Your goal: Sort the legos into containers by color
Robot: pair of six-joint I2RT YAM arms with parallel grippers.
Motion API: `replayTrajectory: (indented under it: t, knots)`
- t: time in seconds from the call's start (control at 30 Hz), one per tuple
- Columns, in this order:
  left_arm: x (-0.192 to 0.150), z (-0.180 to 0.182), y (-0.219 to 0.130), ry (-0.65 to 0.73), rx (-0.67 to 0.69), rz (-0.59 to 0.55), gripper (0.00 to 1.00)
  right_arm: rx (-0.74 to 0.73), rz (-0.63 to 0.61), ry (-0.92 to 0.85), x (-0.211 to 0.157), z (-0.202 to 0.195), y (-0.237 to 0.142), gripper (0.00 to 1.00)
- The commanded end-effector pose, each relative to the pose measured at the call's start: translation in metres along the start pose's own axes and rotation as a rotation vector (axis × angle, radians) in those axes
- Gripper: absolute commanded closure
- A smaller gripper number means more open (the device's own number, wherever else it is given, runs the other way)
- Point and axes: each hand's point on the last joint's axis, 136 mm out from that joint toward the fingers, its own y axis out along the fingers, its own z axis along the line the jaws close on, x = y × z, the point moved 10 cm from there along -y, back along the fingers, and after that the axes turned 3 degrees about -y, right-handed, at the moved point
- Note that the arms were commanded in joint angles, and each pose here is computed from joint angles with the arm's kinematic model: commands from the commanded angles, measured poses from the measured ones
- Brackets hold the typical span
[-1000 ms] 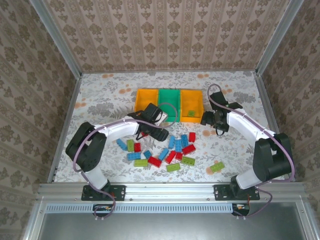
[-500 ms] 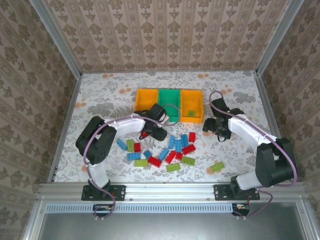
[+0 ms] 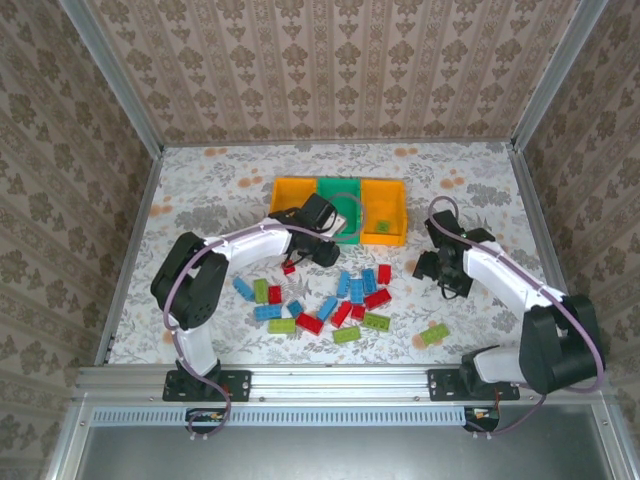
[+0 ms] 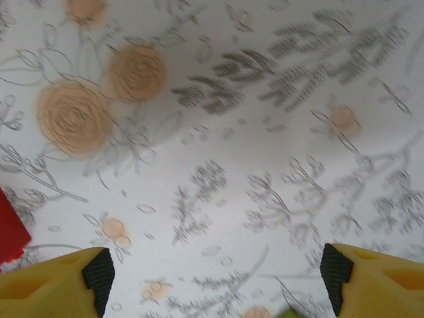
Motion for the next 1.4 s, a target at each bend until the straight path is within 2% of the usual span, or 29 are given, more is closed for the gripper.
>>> replayTrajectory:
  t: [0.0,0.27,0.5,0.77,0.9,1.07,1.17,1.2,1.37]
  knots:
    - [0.041,-0.019,-0.039,0.034,-0.115,-0.162,0.73,-0.059,0.073,0.109,-0.024,-0.020,-0.007,0.14]
    - [0.101,-0.044,-0.051,0.113,-0.316,-0.306,0.73,-0.007,0.226,0.216,-0.054,-0.032,-0.008,0.09]
    - [0.129,-0.050,-0.013,0.110,-0.385,-0.263,0.71,0.075,0.296,0.431,-0.076,-0.036,0.014,0.12]
    - [0.142,-0.043,0.026,0.021,-0.377,-0.216,0.68,0.103,0.326,0.493,-0.085,-0.038,0.023,0.17]
    - [0.142,-0.041,0.035,-0.002,-0.375,-0.207,0.54,0.141,0.338,0.521,-0.084,-0.033,0.029,0.19]
    - [0.140,-0.043,0.032,-0.011,-0.374,-0.207,0.27,0.123,0.354,0.510,-0.083,-0.031,0.035,0.21]
    - [0.140,-0.044,0.017,-0.008,-0.367,-0.254,0.04,0.102,0.364,0.497,-0.085,-0.032,0.038,0.23]
    - [0.140,-0.044,0.010,-0.006,-0.362,-0.276,0.00,0.091,0.368,0.491,-0.086,-0.033,0.038,0.24]
    - [0.138,-0.044,-0.021,0.004,-0.330,-0.357,0.00,0.061,0.379,0.458,-0.087,-0.033,0.045,0.32]
